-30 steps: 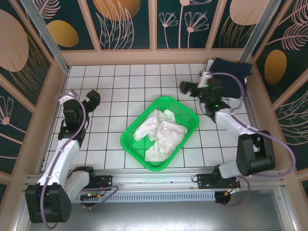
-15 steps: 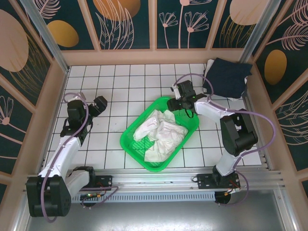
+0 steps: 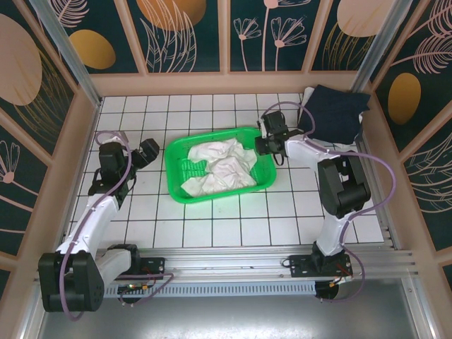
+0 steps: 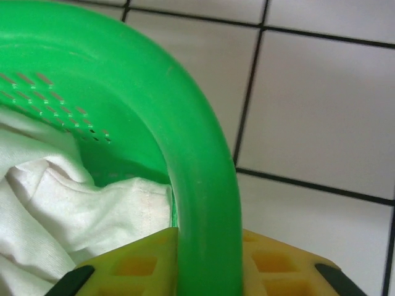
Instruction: Fold and stack the t-shirts
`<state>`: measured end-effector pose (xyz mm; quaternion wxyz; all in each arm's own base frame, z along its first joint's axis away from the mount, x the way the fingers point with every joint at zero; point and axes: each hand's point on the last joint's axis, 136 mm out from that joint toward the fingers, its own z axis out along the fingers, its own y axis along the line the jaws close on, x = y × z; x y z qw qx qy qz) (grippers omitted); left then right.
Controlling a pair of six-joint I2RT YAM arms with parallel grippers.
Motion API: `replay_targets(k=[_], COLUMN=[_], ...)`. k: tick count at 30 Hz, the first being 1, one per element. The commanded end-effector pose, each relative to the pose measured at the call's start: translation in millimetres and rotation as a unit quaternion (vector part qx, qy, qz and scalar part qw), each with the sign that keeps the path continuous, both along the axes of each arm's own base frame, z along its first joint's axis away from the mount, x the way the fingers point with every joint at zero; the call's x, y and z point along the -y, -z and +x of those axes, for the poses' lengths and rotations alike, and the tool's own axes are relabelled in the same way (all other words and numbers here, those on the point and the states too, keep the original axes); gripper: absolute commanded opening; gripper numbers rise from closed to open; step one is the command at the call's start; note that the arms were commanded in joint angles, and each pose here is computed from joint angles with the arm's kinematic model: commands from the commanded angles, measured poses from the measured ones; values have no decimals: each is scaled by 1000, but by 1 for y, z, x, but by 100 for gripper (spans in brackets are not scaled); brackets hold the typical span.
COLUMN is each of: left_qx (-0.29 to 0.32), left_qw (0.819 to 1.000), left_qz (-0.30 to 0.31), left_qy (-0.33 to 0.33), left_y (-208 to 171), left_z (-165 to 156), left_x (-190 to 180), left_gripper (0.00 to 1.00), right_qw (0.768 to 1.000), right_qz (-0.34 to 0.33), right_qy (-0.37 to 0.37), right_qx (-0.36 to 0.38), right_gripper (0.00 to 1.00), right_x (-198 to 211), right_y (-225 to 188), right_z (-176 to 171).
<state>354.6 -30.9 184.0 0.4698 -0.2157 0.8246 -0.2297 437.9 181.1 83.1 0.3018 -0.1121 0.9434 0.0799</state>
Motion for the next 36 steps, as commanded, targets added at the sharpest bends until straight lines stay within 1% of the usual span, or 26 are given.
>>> replay_targets(k=[1,2,4,6,8,10,12,13,15,17,18,19,21,25,27,29,30,32,33,36], left_qx=[7,5,-1,-9,-18,-36,-53,-59,-59,-49,-45,-36,-16,3,2,1,0,-13,-10,-23], left_qw=[1000,1000,1000,1000,999,997,991,987,979,970,966,958,940,907,888,866,857,838,834,820], left_qz=[18,18,19,23,30,56,99,116,134,154,162,178,210,212,223,250,262,282,288,320], left_qy=[-3,-3,-4,1,16,39,74,99,141,179,195,224,268,363,403,432,444,467,471,474], left_y=[-12,-11,-8,-4,-2,1,3,5,7,7,7,6,5,13,22,33,38,55,54,70], left_z=[1,2,3,7,15,24,31,32,30,22,17,11,-4,-28,-36,-40,-42,-45,-42,-37], left_x=[-2,-2,-3,-2,4,16,38,52,75,94,102,114,139,187,204,222,229,243,250,261], left_gripper=[99,99,99,99,99,99,99,99,99,98,99,99,99,98,96,92,90,83,81,76], right_qw=[998,998,998,1000,999,998,998,998,997,997,997,997,997,996,993,989,986,983,983,981], right_qz=[5,7,12,9,-9,-18,-30,-37,-41,-35,-28,-20,-10,25,54,102,116,131,130,123], right_qy=[57,65,53,8,-27,-39,-41,-39,-40,-34,-35,-35,-24,18,50,69,77,96,105,136], right_qx=[16,15,15,25,35,35,37,38,44,61,66,71,78,85,90,87,88,81,78,69], right_gripper=[20,19,18,18,19,20,28,34,46,65,73,79,86,99,99,99,99,99,99,99], right_x=[13,14,6,-12,-26,-33,-36,-37,-40,-41,-43,-43,-39,-12,11,32,41,60,68,92], right_y=[-4,-2,-1,-1,0,2,3,2,-6,-25,-33,-42,-56,-81,-87,-85,-83,-72,-68,-54], right_z=[25,30,36,41,50,64,79,87,97,105,106,105,101,79,63,41,31,9,1,-21])
